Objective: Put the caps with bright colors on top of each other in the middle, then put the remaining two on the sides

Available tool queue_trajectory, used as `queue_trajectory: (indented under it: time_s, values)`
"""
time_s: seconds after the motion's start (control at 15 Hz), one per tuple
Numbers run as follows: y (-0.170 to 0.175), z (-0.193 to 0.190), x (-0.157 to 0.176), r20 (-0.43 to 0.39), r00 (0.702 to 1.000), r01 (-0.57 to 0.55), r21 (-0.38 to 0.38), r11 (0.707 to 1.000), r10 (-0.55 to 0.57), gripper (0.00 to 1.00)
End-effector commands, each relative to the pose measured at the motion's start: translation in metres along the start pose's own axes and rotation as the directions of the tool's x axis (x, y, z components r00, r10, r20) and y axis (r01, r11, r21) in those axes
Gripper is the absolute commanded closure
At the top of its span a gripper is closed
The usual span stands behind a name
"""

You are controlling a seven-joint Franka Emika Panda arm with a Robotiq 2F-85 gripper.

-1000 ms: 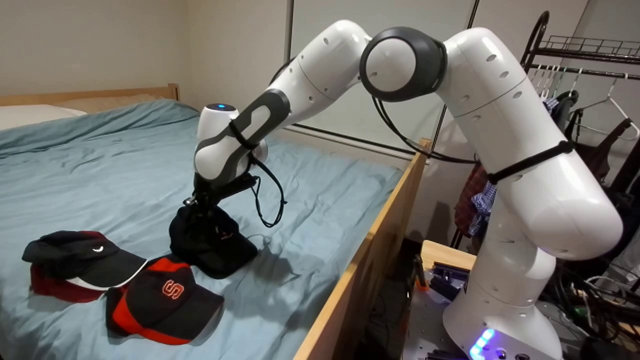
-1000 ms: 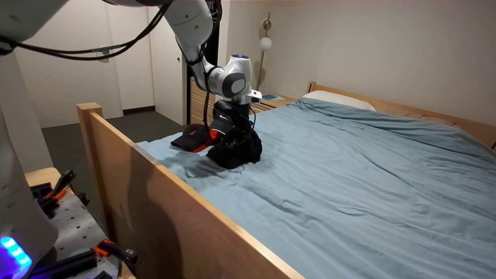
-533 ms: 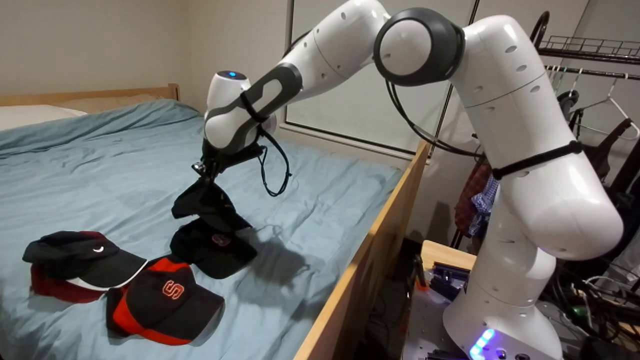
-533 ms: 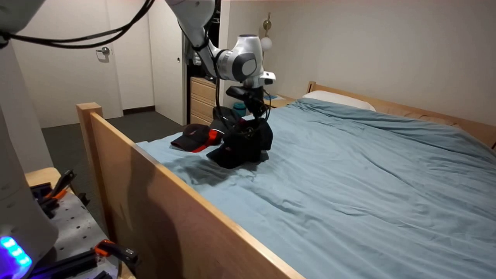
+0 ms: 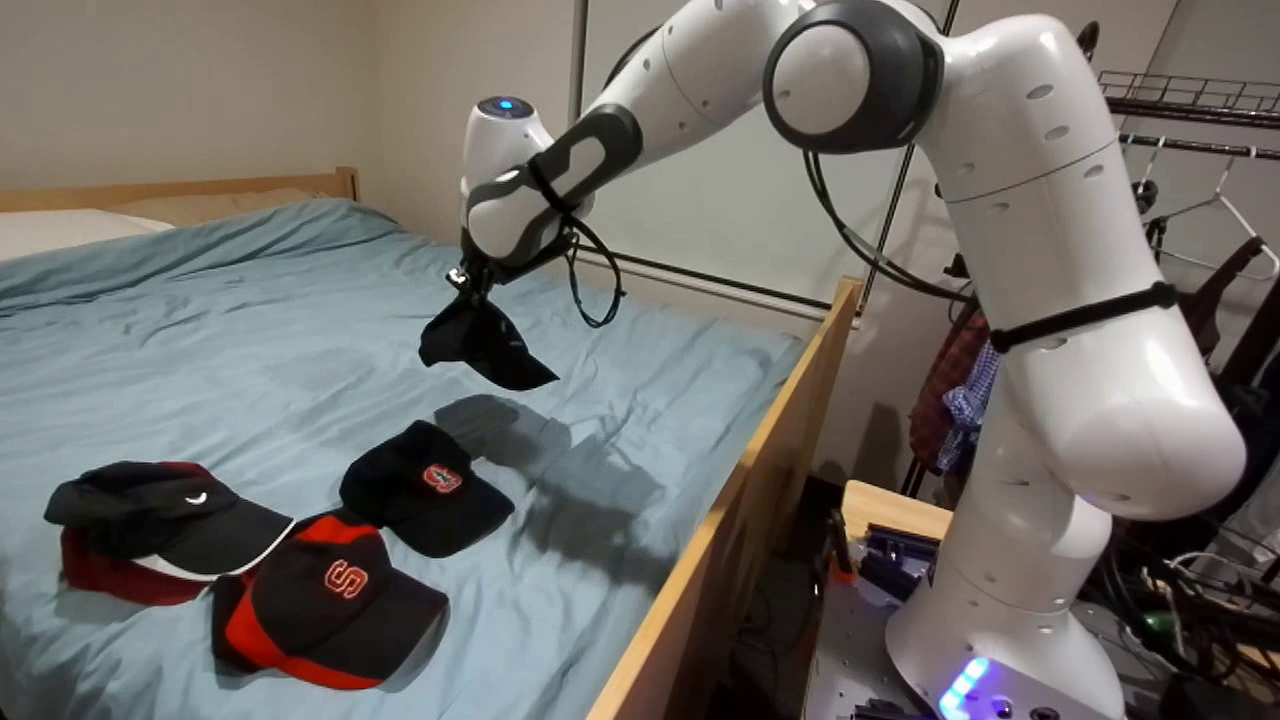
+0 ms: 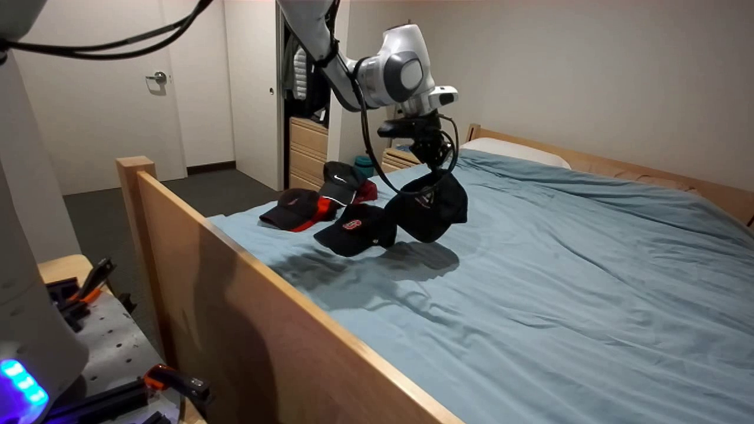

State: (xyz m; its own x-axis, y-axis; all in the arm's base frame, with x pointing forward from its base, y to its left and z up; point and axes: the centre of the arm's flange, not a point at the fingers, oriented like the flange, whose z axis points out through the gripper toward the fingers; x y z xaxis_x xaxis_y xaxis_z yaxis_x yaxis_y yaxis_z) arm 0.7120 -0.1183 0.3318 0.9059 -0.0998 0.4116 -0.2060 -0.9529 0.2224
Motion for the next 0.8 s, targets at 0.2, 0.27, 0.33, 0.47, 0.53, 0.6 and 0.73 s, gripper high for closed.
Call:
queue_trajectory:
  time_s: [0.2,0.27,0.33,0.47,0.53,0.6,0.73]
  values:
    - [0.05,0.057,-0.017,0.103,0.992,-0.065,-0.05,0.997,0.07,0.97]
    - [0.059,0.073,-0.025,0.126,0.989,-0.079,-0.031,0.996,0.082,0.96]
    - [0.063,0.084,-0.031,0.146,0.985,-0.093,-0.023,0.995,0.096,0.96]
    - [0.068,0.109,-0.047,0.186,0.976,-0.117,-0.01,0.993,0.117,0.96]
    - [0.069,0.12,-0.054,0.206,0.971,-0.124,-0.009,0.992,0.123,0.97]
    - [0.07,0.128,-0.059,0.218,0.968,-0.126,-0.008,0.992,0.125,0.96]
    - [0.068,0.14,-0.063,0.236,0.964,-0.12,-0.009,0.993,0.119,0.96]
